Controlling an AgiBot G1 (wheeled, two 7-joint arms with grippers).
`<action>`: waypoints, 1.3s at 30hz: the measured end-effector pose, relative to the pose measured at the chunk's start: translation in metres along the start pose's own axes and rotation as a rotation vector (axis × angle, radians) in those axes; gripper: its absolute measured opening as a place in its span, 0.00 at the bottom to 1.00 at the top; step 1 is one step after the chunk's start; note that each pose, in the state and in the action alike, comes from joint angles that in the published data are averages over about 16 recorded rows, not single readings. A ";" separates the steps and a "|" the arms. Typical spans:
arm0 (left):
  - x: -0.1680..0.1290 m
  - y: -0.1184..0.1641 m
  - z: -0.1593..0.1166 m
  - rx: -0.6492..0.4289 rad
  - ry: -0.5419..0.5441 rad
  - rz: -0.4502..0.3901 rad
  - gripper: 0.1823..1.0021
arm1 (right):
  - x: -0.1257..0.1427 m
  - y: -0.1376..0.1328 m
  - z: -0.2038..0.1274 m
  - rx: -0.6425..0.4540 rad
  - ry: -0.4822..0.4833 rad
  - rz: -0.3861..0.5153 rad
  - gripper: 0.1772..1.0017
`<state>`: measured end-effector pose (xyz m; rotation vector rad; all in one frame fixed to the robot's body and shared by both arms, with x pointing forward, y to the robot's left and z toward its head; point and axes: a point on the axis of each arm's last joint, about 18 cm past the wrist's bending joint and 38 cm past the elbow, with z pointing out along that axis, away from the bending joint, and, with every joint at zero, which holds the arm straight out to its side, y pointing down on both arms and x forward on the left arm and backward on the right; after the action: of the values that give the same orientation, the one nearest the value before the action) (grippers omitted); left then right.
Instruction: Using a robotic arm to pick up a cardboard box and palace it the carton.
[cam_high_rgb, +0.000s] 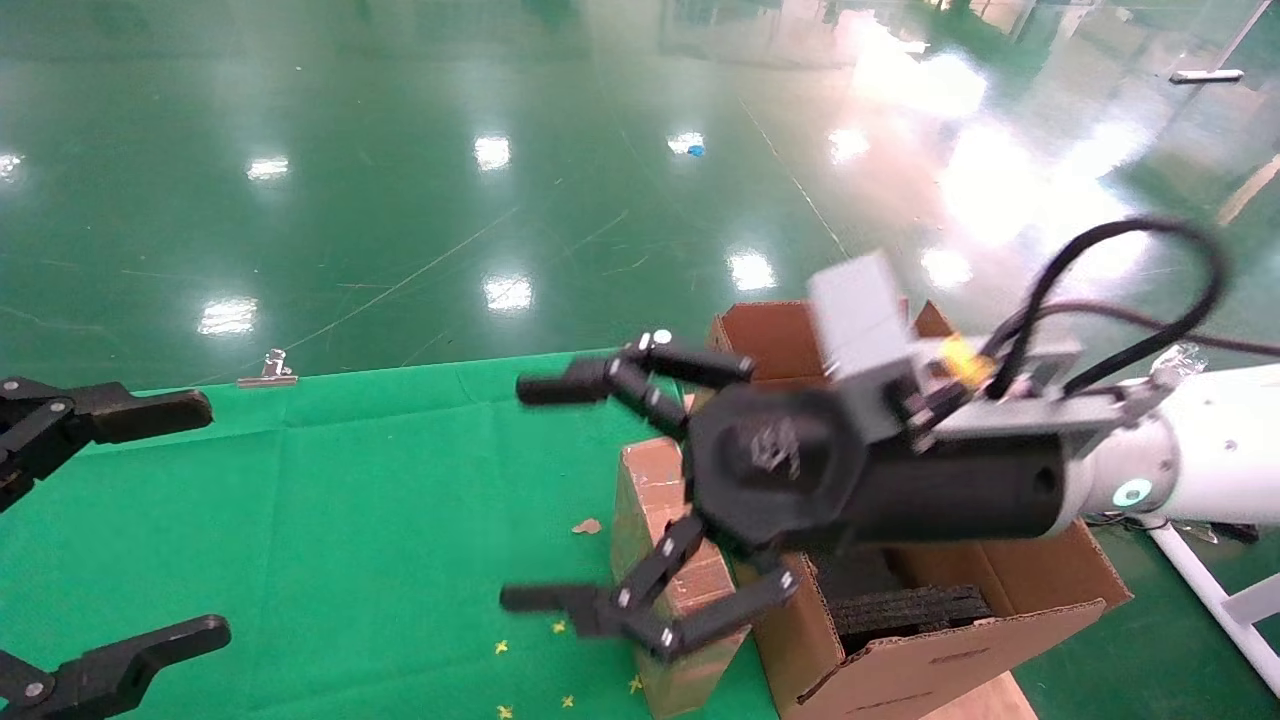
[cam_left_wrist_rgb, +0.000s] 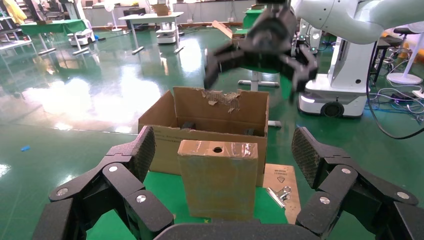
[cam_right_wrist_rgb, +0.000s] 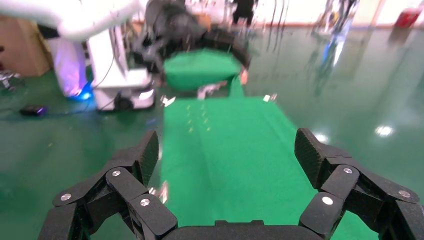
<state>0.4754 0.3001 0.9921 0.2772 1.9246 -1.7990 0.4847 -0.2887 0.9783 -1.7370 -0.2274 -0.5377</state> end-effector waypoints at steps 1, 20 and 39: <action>0.000 0.000 0.000 0.000 0.000 0.000 1.00 | 0.001 0.003 0.004 -0.029 -0.009 0.000 1.00; 0.000 0.000 0.000 0.000 0.000 0.000 1.00 | 0.043 0.002 0.058 -0.634 -0.117 -0.139 1.00; 0.000 0.000 0.000 0.000 0.000 0.000 1.00 | 0.051 -0.020 0.056 -1.002 -0.155 -0.118 1.00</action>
<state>0.4755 0.3001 0.9921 0.2773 1.9246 -1.7989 0.5337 -0.2368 1.0108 -2.7569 -0.1773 -0.6577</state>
